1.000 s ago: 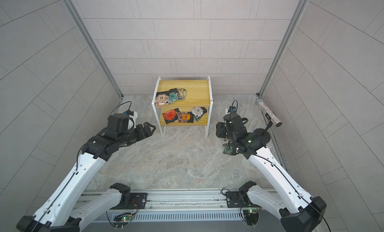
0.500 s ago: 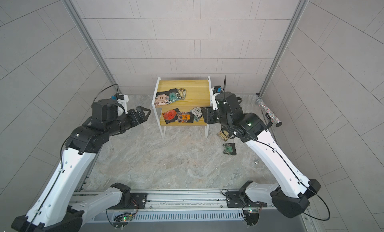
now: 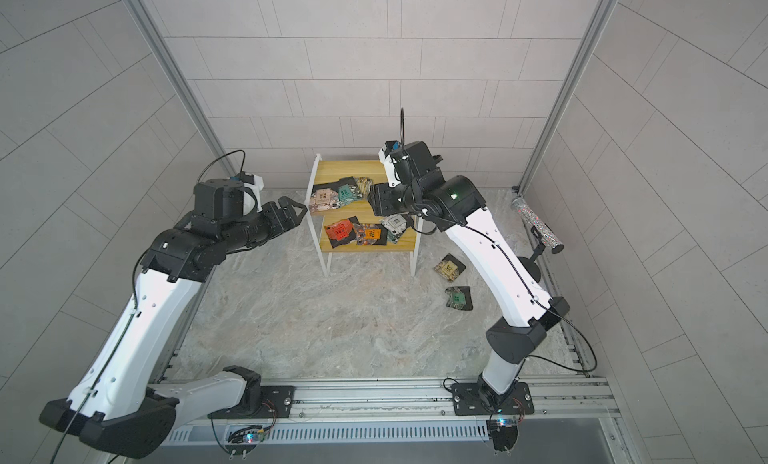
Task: Remove the tea bags from the shelf
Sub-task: Adjust the tea bag on the shelf.
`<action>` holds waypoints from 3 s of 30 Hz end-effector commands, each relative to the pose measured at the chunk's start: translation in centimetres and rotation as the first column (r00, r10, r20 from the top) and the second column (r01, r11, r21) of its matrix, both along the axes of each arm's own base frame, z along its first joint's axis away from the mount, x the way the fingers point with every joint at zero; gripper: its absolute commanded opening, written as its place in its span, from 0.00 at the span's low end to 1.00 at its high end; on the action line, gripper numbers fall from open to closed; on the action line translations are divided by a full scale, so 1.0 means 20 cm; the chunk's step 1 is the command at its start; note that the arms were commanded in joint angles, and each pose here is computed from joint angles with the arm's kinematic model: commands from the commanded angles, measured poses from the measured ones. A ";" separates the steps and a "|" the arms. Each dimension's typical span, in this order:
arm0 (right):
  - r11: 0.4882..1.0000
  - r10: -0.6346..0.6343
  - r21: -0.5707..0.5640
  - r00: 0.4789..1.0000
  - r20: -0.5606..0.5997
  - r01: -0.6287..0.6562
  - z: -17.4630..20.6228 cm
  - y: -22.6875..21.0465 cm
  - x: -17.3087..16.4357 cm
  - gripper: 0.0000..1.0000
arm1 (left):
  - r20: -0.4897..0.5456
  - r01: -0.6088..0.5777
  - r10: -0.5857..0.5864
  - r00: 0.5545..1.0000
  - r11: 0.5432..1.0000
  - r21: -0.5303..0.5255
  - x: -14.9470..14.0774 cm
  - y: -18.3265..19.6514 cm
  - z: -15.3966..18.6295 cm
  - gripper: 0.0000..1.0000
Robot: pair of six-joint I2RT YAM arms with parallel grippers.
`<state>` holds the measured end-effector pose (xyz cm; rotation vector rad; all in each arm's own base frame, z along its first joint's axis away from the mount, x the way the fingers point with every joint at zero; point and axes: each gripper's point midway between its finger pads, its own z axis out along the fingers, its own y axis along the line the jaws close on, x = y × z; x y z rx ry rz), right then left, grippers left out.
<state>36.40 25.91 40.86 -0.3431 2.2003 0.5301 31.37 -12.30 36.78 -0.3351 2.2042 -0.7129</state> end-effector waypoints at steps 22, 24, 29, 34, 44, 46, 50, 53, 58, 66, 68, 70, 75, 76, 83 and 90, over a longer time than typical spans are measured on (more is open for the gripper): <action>0.990 -0.067 -0.125 0.998 -0.010 0.065 -0.19 0.09 0.33 0.46 | -0.025 0.009 -0.010 1.000 0.999 -0.033 0.06 0.00 -0.07 0.88; 0.986 -0.073 -0.155 0.997 -0.017 0.069 -0.23 0.08 0.34 0.46 | -0.027 0.010 -0.011 1.000 0.999 -0.034 0.06 -0.01 -0.07 0.88; 0.969 -0.100 -0.230 0.995 -0.022 0.092 -0.29 0.03 0.35 0.46 | -0.029 0.011 -0.013 0.999 0.999 -0.043 0.07 -0.01 -0.08 0.88; 0.950 -0.135 -0.284 0.991 -0.014 0.125 -0.32 -0.05 0.36 0.46 | -0.032 0.013 -0.014 0.999 0.999 -0.044 0.06 -0.01 -0.08 0.88; 0.912 -0.203 -0.358 0.979 0.030 0.200 -0.29 -0.23 0.34 0.46 | -0.034 0.015 -0.017 0.999 0.999 -0.047 0.06 -0.01 -0.09 0.88; 0.912 -0.209 -0.354 0.977 0.035 0.208 -0.28 -0.24 0.34 0.46 | -0.035 0.018 -0.020 0.999 0.999 -0.050 0.06 -0.02 -0.09 0.88; 0.926 -0.196 -0.320 0.979 0.052 0.202 -0.22 -0.23 0.33 0.48 | -0.037 0.024 -0.026 0.999 0.998 -0.058 0.06 -0.03 -0.09 0.88; 0.936 -0.179 -0.295 0.981 0.069 0.192 -0.16 -0.21 0.32 0.50 | -0.030 0.031 -0.033 0.999 0.998 -0.059 0.06 -0.03 -0.08 0.88; 0.945 -0.152 -0.274 0.982 0.111 0.177 -0.07 -0.20 0.28 0.55 | -0.030 0.044 -0.046 0.998 0.997 -0.065 0.05 -0.04 -0.07 0.88; 0.961 -0.046 -0.263 0.985 0.167 0.090 0.05 -0.12 0.17 0.58 | -0.034 0.044 -0.047 0.998 0.996 -0.071 0.01 -0.03 -0.07 0.87; 0.963 0.005 -0.265 0.982 0.188 0.046 0.08 -0.08 0.13 0.58 | -0.043 0.043 -0.046 0.998 0.997 -0.065 -0.01 -0.03 -0.08 0.85; 0.965 0.070 -0.261 0.978 0.199 -0.016 0.10 -0.02 0.08 0.58 | -0.051 0.045 -0.048 0.998 0.997 -0.063 -0.02 -0.02 -0.09 0.84; 0.939 0.259 -0.287 0.941 0.219 -0.192 0.10 0.17 -0.06 0.62 | -0.064 0.035 -0.038 0.997 0.998 -0.058 -0.06 -0.01 -0.12 0.84; 0.929 0.293 -0.298 0.930 0.221 -0.221 0.09 0.20 -0.08 0.63 | -0.069 0.032 -0.036 0.997 0.998 -0.056 -0.07 0.00 -0.13 0.84; 0.863 0.453 -0.358 0.860 0.234 -0.358 0.04 0.36 -0.20 0.68 | -0.089 0.002 -0.006 0.996 0.999 -0.044 -0.12 0.05 -0.18 0.86; 0.774 0.600 -0.432 0.754 0.266 -0.463 -0.01 0.48 -0.28 0.68 | -0.101 -0.019 0.013 0.995 0.998 -0.066 -0.14 0.10 -0.20 0.86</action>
